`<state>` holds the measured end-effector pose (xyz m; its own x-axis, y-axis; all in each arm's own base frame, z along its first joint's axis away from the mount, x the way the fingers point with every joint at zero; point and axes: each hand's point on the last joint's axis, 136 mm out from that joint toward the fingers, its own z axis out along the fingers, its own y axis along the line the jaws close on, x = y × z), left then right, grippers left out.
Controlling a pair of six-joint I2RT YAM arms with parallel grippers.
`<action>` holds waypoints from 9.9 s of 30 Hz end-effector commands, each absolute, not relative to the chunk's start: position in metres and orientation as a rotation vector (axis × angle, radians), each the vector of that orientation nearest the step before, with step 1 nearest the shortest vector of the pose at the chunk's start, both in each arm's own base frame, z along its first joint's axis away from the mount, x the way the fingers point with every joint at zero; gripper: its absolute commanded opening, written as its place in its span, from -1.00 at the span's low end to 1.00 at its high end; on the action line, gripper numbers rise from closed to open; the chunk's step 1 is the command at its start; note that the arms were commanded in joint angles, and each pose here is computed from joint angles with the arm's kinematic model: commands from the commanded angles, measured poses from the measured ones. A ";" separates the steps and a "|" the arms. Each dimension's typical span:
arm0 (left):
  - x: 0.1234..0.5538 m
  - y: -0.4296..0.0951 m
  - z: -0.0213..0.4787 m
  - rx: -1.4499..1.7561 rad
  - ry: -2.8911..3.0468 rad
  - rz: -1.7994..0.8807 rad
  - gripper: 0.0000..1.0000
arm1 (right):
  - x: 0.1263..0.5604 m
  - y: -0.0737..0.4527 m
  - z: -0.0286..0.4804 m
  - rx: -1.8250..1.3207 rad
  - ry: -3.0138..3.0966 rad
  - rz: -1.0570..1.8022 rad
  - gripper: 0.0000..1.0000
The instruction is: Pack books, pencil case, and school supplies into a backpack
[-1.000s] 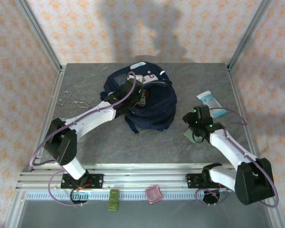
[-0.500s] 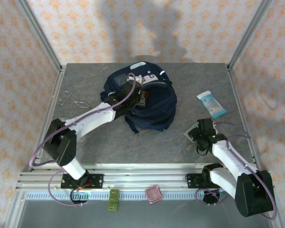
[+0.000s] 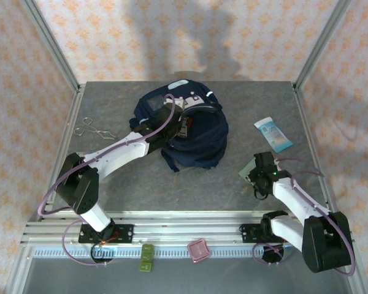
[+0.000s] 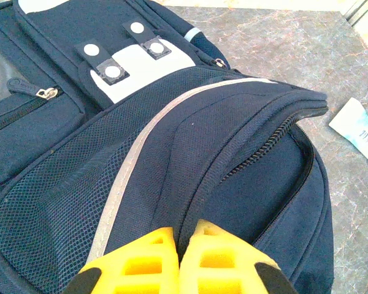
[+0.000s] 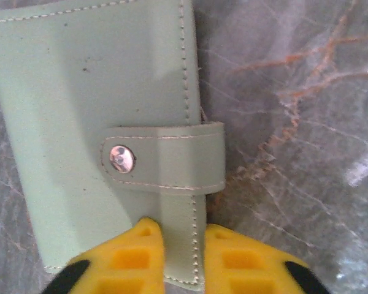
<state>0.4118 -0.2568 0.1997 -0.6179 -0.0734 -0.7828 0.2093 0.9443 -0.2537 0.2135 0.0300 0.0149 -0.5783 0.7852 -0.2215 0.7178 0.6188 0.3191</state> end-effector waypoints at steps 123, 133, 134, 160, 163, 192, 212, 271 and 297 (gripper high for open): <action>0.438 -0.238 0.101 -0.246 2.434 -0.579 -0.79 | 0.313 0.183 0.149 0.569 2.310 0.845 -0.30; 0.432 -0.250 0.178 -0.313 2.260 -0.846 -1.00 | 0.302 0.237 0.151 0.265 2.398 0.867 -0.34; 0.432 -0.249 0.186 -0.322 2.245 -0.859 -1.00 | 0.301 0.246 0.153 0.232 2.399 0.875 -0.33; 0.411 -0.276 0.229 -0.359 2.119 -1.182 -1.00 | 0.364 0.274 0.141 0.601 2.334 0.569 -0.18; 0.412 -0.273 0.230 -0.361 2.111 -1.163 -1.00 | 0.364 0.275 0.134 0.573 2.374 0.513 -0.27; 0.425 -0.261 0.218 -0.381 2.125 -1.088 -1.00 | 0.310 0.266 0.099 0.322 2.567 0.313 -0.75; 0.427 -0.231 0.206 -0.416 2.133 -0.990 -1.00 | 0.290 0.193 0.093 0.334 2.556 0.002 -1.00; 0.405 -0.220 0.133 -0.402 2.269 -0.799 -0.78 | 0.320 0.333 0.139 -0.167 2.365 0.528 -1.00; 0.430 -0.194 0.161 -0.352 2.211 -0.747 -1.00 | 0.329 0.226 0.108 -0.016 2.438 0.272 -1.00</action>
<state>0.4022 -0.2077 0.1270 -0.7542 -0.4472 -0.4808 -0.0605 0.7764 -0.6273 0.3428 0.2307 0.1098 -0.7666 0.1009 -0.6341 -0.0622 0.9713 0.2297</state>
